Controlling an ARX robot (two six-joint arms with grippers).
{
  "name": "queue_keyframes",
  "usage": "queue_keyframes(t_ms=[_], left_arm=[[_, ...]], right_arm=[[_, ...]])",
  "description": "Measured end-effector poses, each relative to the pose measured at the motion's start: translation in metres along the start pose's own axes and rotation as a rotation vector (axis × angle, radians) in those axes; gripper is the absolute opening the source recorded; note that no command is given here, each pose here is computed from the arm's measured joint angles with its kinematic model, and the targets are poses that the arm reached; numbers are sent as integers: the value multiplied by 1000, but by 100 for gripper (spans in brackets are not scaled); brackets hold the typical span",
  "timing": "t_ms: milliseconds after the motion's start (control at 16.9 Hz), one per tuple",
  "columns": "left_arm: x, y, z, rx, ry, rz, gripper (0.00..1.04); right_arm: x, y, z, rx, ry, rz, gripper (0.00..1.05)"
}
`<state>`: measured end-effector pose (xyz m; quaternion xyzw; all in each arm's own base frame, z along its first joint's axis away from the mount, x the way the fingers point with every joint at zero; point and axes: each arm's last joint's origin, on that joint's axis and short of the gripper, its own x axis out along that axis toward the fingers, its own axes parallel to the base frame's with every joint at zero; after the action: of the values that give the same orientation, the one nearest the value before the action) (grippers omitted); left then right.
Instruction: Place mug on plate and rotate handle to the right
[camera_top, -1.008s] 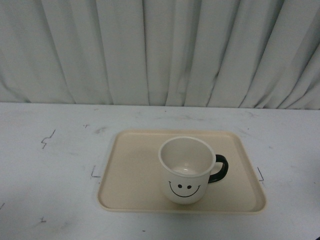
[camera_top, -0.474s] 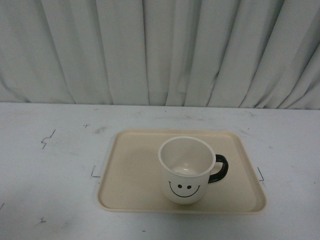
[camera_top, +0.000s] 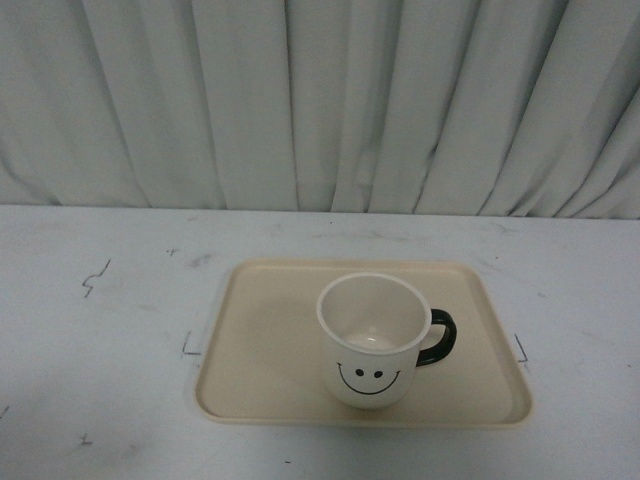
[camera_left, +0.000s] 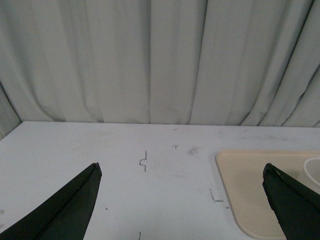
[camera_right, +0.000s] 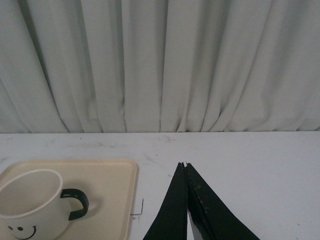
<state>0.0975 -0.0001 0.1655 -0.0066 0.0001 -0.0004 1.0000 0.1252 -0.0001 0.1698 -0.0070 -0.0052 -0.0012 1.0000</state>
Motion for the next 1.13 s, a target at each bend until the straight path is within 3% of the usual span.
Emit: queue_keyframes(t_ms=[1008, 1126], left_arm=[[0, 0, 0, 0, 0, 0, 98], [0, 0, 0, 0, 0, 0, 98]], right_arm=[[-25, 0, -6, 0, 53, 3, 2], [-28, 0, 0, 0, -13, 2, 2]])
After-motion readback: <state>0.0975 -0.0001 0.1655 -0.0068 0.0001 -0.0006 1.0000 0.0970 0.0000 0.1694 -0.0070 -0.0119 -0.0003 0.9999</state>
